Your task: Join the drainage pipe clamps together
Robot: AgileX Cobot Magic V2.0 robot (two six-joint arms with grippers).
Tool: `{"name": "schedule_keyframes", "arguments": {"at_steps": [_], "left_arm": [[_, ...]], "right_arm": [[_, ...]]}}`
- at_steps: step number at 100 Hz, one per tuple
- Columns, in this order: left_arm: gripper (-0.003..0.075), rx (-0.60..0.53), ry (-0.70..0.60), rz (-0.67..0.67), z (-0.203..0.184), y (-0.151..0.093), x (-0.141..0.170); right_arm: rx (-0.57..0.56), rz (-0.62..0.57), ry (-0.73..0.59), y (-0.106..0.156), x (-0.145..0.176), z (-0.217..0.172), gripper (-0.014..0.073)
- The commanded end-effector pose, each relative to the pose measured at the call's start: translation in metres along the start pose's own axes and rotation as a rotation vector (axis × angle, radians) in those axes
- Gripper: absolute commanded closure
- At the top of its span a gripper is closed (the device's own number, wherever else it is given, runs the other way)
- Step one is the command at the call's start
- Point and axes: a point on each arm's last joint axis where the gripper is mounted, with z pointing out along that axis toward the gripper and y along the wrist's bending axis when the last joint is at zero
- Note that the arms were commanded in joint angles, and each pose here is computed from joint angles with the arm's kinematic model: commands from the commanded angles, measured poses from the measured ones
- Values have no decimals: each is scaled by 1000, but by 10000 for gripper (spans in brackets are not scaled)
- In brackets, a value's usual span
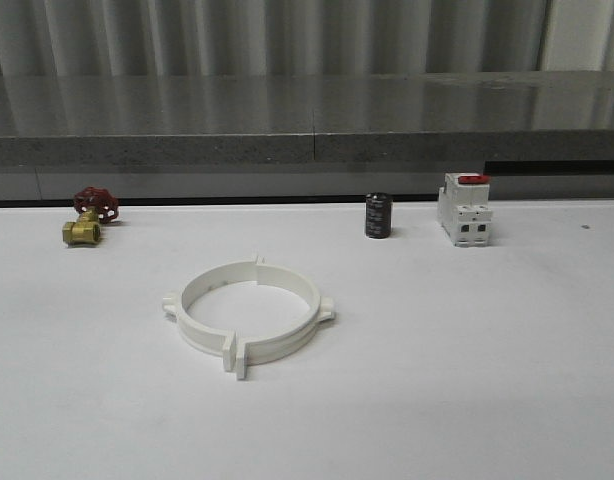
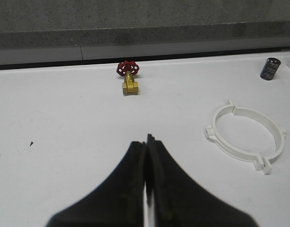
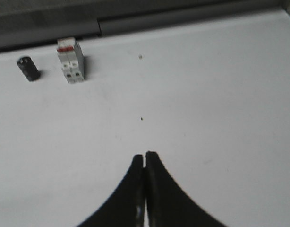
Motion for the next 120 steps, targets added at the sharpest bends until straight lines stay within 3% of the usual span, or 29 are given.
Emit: {"name": "schedule_keyframes", "arguments": {"at_steps": [1,13,39,120], "left_arm": [[741,-4,-93,-6,-4,0,-14],[741,-4,-93,-6,-4,0,-14],[741,-4,-93,-6,-4,0,-14],[741,-4,-93,-6,-4,0,-14]], "right_arm": [[-50,-49,-230,2,-7,-5,662],[-104,-54,-348,3,12,-6,662],[-194,-114,-446,5,54,2,662],[-155,-73,-589,0,97,40,662]]}}
